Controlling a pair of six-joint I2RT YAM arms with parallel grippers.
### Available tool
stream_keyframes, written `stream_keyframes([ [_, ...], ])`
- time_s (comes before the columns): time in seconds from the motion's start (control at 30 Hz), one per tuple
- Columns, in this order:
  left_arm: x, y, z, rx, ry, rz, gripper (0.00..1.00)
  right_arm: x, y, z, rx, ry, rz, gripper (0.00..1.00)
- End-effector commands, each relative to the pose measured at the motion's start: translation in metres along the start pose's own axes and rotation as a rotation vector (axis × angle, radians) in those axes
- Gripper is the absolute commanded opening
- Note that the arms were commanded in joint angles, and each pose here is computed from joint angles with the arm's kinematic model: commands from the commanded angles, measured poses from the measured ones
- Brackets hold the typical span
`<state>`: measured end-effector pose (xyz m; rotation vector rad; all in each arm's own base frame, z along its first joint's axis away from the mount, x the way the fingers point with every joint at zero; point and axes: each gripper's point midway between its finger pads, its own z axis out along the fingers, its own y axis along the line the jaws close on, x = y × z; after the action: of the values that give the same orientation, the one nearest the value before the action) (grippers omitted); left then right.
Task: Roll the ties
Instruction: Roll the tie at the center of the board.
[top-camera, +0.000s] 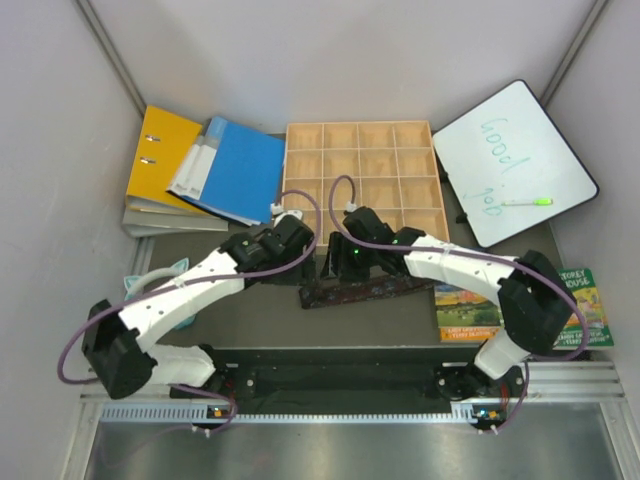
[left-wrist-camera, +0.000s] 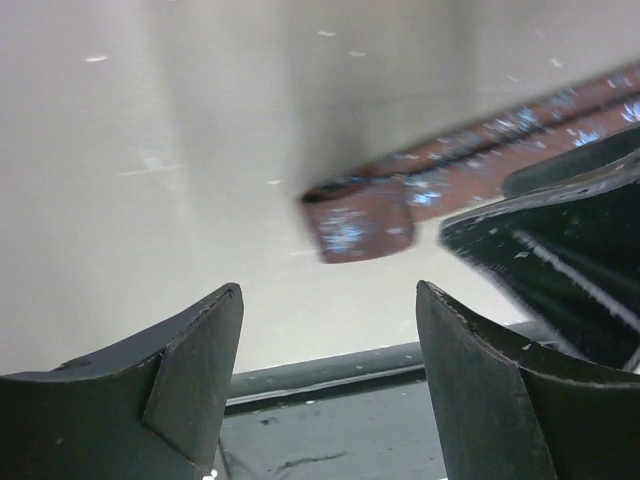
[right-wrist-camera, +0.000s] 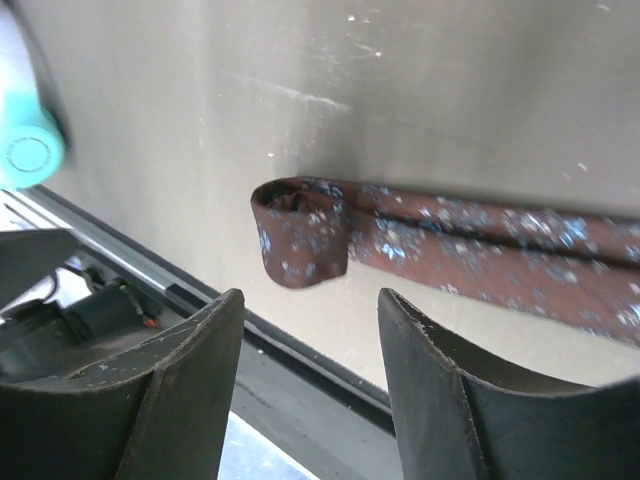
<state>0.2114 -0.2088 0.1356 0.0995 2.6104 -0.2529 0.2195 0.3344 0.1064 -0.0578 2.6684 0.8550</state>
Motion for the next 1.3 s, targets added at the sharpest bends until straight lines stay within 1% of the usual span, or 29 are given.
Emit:
stream_keyframes([
  [0.0,-0.002,0.036,-0.017,-0.035,-0.06,-0.084,0.75,-0.004,0.024,0.012,-0.038,0.007,-0.089,0.57],
  [0.03,0.0,0.048,-0.014,-0.048,-0.053,-0.107,0.74,-0.006,0.029,0.014,-0.044,0.007,-0.106,0.57],
  [0.07,0.0,0.049,-0.02,-0.023,-0.062,-0.124,0.74,-0.003,0.025,0.02,-0.025,0.027,-0.11,0.56],
  [0.13,0.005,0.061,-0.017,-0.03,-0.053,-0.153,0.74,-0.004,0.029,0.025,-0.031,0.037,-0.125,0.55],
  [0.17,0.004,0.064,-0.02,-0.024,-0.066,-0.162,0.74,-0.002,0.029,0.029,-0.03,0.048,-0.13,0.53],
  [0.23,0.01,0.069,-0.018,-0.032,-0.057,-0.17,0.73,-0.001,0.031,0.032,-0.033,0.053,-0.139,0.5],
  [0.37,0.015,0.074,-0.017,-0.036,-0.057,-0.177,0.73,0.004,0.027,0.038,-0.029,0.066,-0.14,0.41],
  [0.4,0.017,0.075,-0.016,-0.038,-0.053,-0.176,0.73,0.004,0.026,0.04,-0.03,0.065,-0.137,0.4],
  [0.67,0.017,0.066,-0.008,-0.001,-0.052,-0.202,0.72,0.017,0.016,0.051,-0.037,0.096,-0.12,0.29],
  [0.83,0.024,0.058,0.004,0.039,-0.021,-0.212,0.7,0.021,0.003,0.053,-0.003,0.102,-0.117,0.22],
  [1.07,0.034,0.045,0.021,0.116,0.007,-0.226,0.68,0.023,-0.015,0.054,0.013,0.096,-0.093,0.18],
  [1.13,0.029,0.038,0.026,0.146,-0.011,-0.23,0.68,0.025,-0.018,0.055,0.018,0.102,-0.09,0.18],
  [1.17,0.033,0.031,0.027,0.186,0.011,-0.23,0.68,0.024,-0.02,0.056,0.02,0.1,-0.088,0.18],
  [1.27,0.033,0.023,0.035,0.216,0.023,-0.227,0.67,0.026,-0.021,0.058,0.02,0.106,-0.082,0.17],
])
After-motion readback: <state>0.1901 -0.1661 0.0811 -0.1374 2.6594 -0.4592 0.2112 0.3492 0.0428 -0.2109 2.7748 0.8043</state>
